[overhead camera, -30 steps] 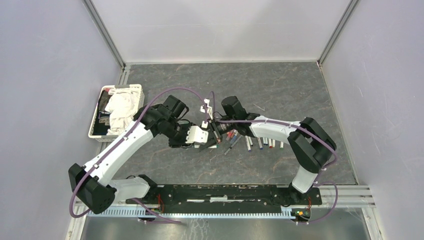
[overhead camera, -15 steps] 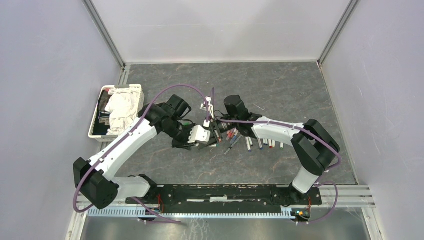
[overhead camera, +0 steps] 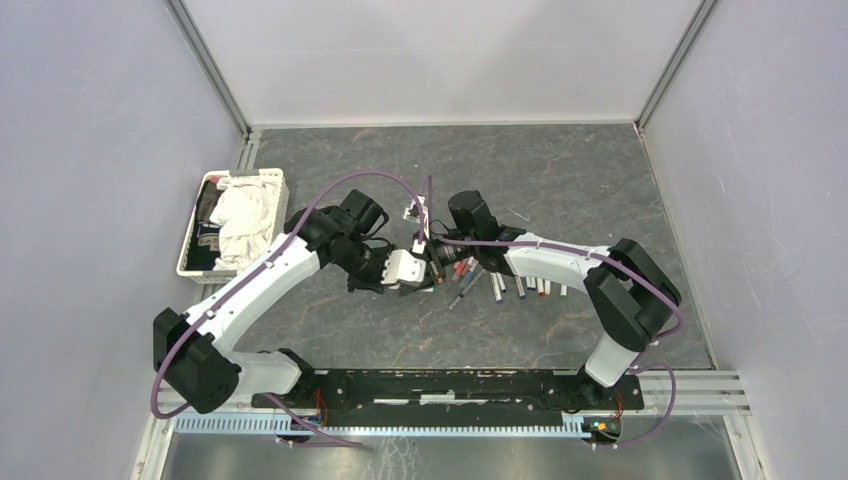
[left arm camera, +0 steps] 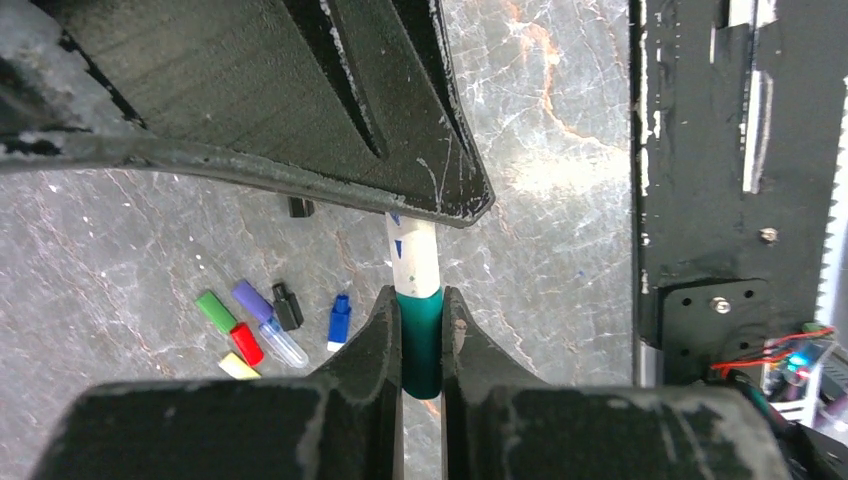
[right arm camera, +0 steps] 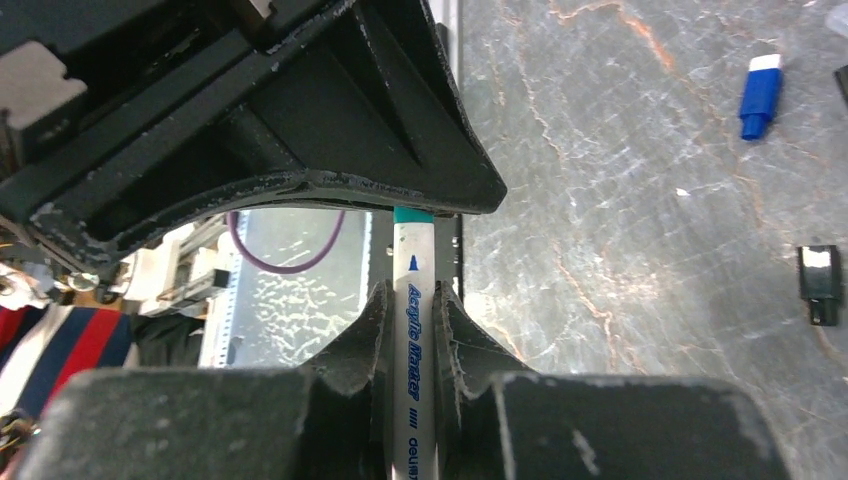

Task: Open the pen caps
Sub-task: Open the pen cap from the pen, then place the pen cap at the center of the board.

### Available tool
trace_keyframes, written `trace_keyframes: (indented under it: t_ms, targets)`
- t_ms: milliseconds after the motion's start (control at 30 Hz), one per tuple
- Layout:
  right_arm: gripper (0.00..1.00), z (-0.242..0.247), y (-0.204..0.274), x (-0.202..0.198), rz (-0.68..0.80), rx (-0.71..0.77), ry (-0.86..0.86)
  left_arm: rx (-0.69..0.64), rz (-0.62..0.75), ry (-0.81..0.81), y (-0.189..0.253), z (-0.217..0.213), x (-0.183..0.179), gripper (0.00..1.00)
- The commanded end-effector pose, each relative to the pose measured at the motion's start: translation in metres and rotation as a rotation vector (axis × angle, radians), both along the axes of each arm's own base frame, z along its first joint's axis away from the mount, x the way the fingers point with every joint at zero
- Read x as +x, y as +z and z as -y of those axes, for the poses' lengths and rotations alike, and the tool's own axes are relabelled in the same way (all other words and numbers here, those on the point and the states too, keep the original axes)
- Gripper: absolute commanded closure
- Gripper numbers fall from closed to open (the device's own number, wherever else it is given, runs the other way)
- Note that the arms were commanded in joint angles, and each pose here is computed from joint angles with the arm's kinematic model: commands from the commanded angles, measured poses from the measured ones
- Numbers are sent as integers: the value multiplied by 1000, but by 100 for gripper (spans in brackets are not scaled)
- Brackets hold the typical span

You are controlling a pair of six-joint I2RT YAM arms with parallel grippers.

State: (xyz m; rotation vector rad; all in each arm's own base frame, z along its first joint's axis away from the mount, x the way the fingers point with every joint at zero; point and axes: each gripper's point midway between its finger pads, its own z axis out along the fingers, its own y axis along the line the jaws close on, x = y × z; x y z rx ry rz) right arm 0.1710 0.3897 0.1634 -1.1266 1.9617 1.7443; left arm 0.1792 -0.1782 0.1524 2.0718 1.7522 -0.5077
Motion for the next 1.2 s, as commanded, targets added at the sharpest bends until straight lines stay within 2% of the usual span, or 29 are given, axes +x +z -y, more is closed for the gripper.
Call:
trace_keyframes:
  t_ms: [0, 133, 267, 333, 467, 533, 633, 800, 900, 1100, 1167]
  targets:
    - [100, 27, -15, -12, 47, -55, 27, 202, 109, -31, -16, -44, 18, 98]
    - [100, 49, -35, -10, 65, -108, -36, 285, 119, 7, -16, -85, 40, 98]
    - [100, 61, -43, -11, 85, -144, -64, 295, 113, 68, -7, -114, 60, 98]
    - [100, 63, -44, -9, 96, -175, -70, 269, 125, 78, -6, -110, 65, 98]
    - [100, 68, -37, 7, 146, -200, -128, 101, 92, 135, -9, -78, 67, 98]
    - [100, 76, -34, 22, 176, -222, -213, 18, 80, 199, -15, -62, 77, 97]
    - [100, 104, -42, 59, 221, -331, -443, -41, 55, 286, -36, -45, 86, 95]
    - [100, 167, -55, 100, 289, -486, -824, -20, 64, 344, -72, -33, 96, 91]
    - [100, 199, -62, 110, 331, -562, -984, 15, 70, 370, -94, -33, 101, 87]
    - [100, 227, -76, 118, 370, -634, -1115, 75, 54, 414, -126, -36, 109, 80]
    - [100, 231, -82, 121, 382, -647, -1138, 82, 55, 425, -130, -36, 112, 70]
